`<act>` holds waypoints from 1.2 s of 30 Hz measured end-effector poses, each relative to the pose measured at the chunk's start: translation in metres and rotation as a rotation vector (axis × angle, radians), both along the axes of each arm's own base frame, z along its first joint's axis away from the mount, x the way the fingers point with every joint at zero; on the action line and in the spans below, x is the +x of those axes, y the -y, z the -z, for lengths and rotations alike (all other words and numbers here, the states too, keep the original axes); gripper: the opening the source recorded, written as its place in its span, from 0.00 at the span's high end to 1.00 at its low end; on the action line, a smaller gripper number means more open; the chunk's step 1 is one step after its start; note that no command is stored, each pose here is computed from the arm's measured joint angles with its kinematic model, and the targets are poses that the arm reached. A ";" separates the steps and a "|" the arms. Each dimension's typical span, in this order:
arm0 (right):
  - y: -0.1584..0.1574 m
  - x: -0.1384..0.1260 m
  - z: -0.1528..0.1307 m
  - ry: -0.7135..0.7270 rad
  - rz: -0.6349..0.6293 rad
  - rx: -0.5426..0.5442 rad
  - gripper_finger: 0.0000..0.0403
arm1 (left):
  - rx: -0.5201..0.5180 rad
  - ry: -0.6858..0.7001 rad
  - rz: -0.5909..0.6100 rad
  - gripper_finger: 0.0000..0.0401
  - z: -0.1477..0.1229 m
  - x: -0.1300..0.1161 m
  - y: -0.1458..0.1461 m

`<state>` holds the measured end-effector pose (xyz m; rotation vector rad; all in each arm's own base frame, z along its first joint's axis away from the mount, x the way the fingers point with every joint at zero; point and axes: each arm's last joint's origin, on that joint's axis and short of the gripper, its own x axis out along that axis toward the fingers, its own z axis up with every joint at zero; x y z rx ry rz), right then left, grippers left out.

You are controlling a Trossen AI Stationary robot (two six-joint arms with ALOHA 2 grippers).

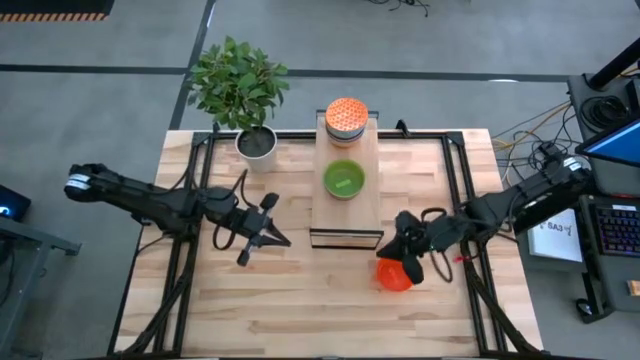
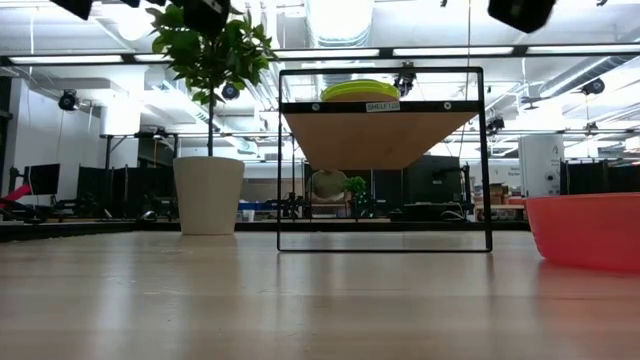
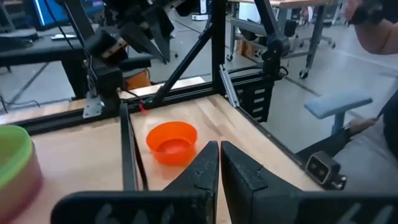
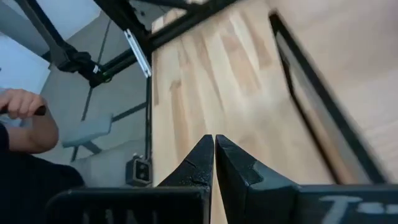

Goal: Place and stack bowls onto a shelf
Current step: Stack the orange bowl on top of the green bowl on the shelf

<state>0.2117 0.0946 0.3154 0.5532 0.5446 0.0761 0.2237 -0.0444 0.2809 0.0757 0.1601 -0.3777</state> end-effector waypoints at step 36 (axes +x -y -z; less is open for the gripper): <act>-0.087 0.079 0.088 -1.107 0.095 -0.076 0.78 | -0.063 -0.041 -0.010 1.00 0.007 -0.001 0.001</act>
